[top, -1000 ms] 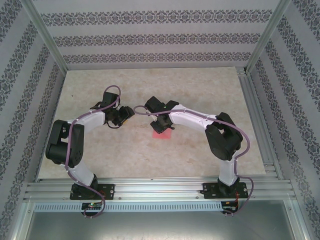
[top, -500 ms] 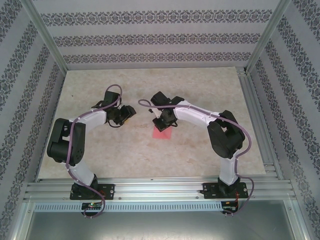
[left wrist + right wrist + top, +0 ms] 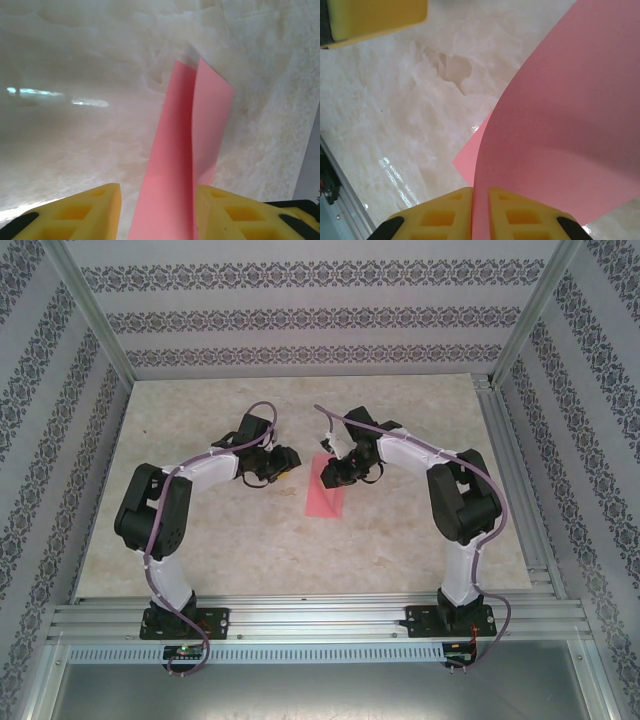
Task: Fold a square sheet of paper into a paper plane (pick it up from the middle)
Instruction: Fold the triangle a second time at the center of the table.
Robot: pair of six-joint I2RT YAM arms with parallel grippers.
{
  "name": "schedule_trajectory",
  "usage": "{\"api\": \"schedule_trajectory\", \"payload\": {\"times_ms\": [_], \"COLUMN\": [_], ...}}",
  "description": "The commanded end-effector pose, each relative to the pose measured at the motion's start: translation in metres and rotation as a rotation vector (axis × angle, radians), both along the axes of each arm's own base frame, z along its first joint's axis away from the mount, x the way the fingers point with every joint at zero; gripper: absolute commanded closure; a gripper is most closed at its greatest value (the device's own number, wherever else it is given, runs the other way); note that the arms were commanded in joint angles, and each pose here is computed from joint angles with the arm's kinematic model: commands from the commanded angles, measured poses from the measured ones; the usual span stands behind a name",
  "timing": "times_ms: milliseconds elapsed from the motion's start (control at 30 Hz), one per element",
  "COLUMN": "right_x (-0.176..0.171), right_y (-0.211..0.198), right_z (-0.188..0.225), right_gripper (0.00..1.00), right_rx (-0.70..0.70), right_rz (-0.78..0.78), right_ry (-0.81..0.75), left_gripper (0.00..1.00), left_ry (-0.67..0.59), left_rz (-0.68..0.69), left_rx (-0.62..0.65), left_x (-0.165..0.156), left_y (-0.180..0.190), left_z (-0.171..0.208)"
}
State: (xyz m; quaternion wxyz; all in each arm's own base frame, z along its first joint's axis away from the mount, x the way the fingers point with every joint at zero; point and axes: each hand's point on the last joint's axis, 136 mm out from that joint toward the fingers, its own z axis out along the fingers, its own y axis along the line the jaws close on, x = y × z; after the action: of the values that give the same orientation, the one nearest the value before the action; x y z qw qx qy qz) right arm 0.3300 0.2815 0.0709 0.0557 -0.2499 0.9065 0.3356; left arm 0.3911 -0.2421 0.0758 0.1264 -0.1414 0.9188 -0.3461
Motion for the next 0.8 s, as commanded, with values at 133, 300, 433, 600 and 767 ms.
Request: {"api": "schedule_trajectory", "payload": {"times_ms": [133, 300, 433, 600, 767], "right_x": [0.0, 0.003, 0.006, 0.011, 0.012], "right_y": [0.006, 0.0, 0.0, 0.001, 0.002], "right_z": [-0.014, -0.015, -0.013, -0.009, -0.01], "right_gripper": [0.84, 0.85, 0.87, 0.89, 0.89], "right_rx": [0.104, 0.133, 0.165, 0.203, 0.213], "right_rz": [0.013, -0.009, -0.018, -0.031, -0.028], "right_ry": [0.056, 0.058, 0.041, 0.007, 0.0], "left_gripper": [0.57, 0.57, 0.57, 0.57, 0.57], "left_ry": [-0.017, 0.035, 0.075, 0.093, 0.106], "left_rz": [-0.051, -0.032, 0.001, 0.023, 0.009], "left_rx": [-0.048, -0.078, -0.088, -0.146, -0.157], "left_x": [0.006, 0.009, 0.007, 0.003, -0.002], "left_y": [-0.037, -0.049, -0.049, -0.054, -0.062], "left_z": [0.004, -0.008, -0.015, -0.019, -0.019]}}
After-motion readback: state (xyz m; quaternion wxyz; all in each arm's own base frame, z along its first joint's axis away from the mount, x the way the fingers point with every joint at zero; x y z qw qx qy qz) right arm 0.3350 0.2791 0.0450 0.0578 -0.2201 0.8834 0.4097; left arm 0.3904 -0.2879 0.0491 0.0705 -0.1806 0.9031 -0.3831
